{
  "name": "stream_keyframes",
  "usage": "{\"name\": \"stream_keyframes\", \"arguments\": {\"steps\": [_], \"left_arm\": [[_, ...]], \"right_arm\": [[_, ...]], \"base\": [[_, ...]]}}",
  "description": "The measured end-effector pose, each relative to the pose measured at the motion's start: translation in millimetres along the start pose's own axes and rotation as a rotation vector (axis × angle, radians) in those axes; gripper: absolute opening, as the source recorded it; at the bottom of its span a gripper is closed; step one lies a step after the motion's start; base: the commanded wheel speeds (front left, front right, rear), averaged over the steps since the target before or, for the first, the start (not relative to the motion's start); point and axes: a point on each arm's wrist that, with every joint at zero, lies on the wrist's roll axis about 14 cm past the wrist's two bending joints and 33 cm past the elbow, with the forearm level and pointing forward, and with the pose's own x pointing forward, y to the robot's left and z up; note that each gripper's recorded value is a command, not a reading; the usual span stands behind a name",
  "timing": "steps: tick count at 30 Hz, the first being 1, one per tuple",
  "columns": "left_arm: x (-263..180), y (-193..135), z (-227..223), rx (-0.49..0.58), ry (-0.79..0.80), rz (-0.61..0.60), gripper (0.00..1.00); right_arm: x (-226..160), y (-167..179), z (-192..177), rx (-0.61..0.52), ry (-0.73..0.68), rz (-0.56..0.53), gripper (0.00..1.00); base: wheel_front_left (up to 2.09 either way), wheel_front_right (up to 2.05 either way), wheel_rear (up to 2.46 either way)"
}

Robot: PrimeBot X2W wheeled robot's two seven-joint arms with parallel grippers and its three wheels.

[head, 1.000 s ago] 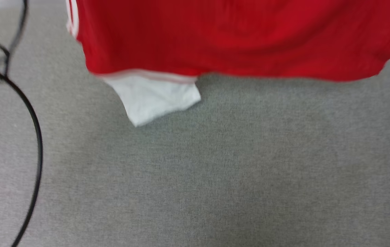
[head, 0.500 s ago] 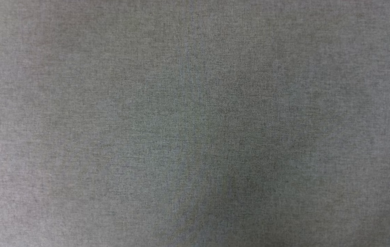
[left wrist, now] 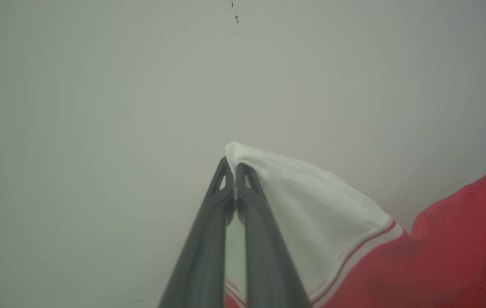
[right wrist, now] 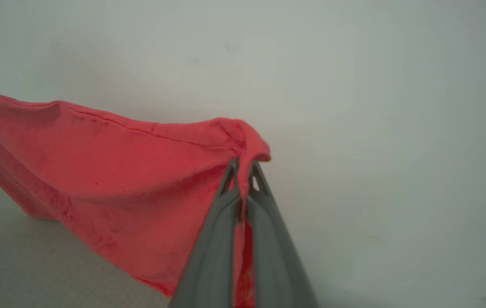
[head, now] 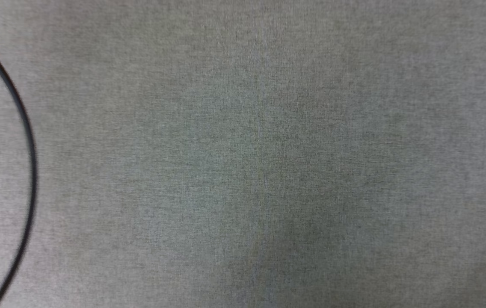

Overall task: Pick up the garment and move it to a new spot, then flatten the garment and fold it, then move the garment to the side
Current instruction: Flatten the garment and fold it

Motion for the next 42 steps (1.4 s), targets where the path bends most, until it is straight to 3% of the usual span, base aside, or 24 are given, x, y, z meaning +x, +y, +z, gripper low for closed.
{"name": "stream_keyframes", "arguments": {"steps": [9, 18, 29, 42], "left_arm": [[-101.8, -9.0, -45.5, -0.056, 0.154, 0.036, 0.0], [-217.4, -26.5, -44.6, -0.105, 0.283, 0.122, 0.0], [-349.6, -72.8, -46.0, -0.257, 0.515, 0.204, 0.0], [-454.1, -119.3, -48.1, -0.399, 0.726, 0.255, 0.0]], "right_arm": [[-63.3, 36.0, -75.7, 0.085, 0.138, 0.095, 0.0], [-144.3, 63.9, -122.1, 0.1, 0.288, 0.16, 0.0], [-238.8, 98.6, -164.0, 0.157, 0.458, 0.198, 0.0], [-328.3, 118.3, -194.7, 0.203, 0.585, 0.185, 0.0]], "base": [[0.0, 0.0, 0.0], [0.0, 0.0, 0.0], [0.0, 0.0, 0.0], [0.0, 0.0, 0.0]]}}
